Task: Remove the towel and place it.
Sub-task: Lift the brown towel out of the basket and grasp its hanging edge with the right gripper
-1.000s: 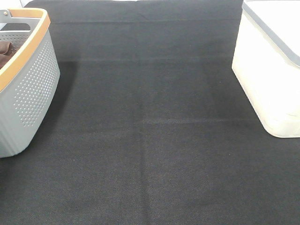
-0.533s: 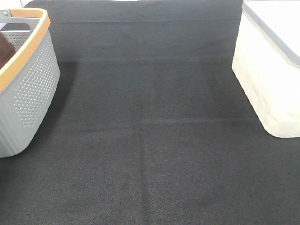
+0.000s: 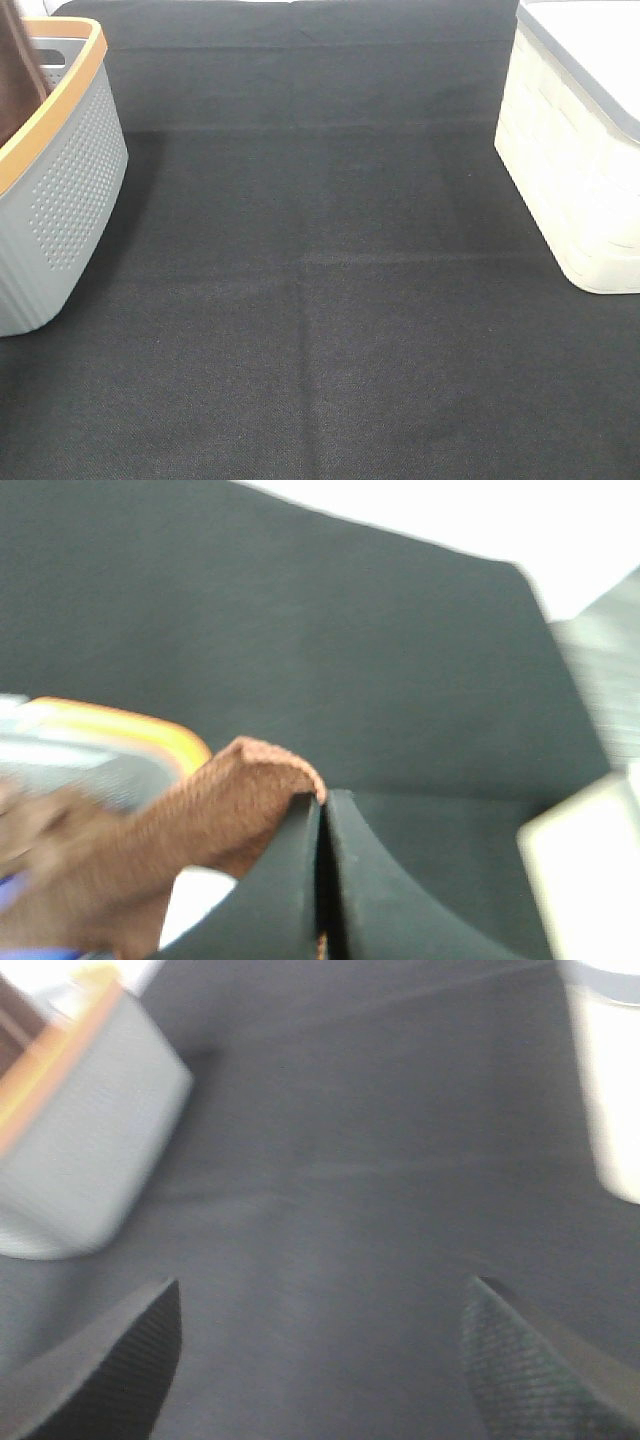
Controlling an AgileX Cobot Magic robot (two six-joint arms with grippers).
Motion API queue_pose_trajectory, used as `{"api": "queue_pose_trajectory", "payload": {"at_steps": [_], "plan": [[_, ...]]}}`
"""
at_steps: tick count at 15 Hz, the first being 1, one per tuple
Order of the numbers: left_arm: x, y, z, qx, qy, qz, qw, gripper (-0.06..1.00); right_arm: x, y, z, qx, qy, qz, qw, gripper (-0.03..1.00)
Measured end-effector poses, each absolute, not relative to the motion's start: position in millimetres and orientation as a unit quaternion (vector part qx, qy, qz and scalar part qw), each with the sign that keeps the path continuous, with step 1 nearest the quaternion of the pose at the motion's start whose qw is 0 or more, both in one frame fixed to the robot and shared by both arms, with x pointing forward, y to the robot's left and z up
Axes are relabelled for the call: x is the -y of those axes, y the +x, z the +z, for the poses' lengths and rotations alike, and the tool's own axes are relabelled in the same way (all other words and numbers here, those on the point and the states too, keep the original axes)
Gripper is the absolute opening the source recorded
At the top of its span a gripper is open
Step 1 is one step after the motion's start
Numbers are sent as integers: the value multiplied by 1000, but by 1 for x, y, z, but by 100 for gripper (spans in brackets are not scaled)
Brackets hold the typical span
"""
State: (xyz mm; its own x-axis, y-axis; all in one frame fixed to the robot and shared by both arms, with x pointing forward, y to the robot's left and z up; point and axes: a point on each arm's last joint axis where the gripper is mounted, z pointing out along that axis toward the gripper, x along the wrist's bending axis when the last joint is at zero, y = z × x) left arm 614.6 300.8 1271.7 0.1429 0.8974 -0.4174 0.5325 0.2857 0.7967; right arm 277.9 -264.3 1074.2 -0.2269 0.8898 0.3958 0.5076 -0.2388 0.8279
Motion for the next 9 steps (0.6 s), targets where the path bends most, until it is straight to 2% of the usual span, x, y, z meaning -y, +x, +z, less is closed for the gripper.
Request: {"api": "queue_pose_trajectory", "payload": {"at_steps": [5,9], "plan": [[-253,599,1297,-551,584,171,571,0,245,343,1093,-638,517,558,121,73],[-199,591,1305,-489,600,159,612,0,234,389,1124,-681,430,581,115,73]]}}
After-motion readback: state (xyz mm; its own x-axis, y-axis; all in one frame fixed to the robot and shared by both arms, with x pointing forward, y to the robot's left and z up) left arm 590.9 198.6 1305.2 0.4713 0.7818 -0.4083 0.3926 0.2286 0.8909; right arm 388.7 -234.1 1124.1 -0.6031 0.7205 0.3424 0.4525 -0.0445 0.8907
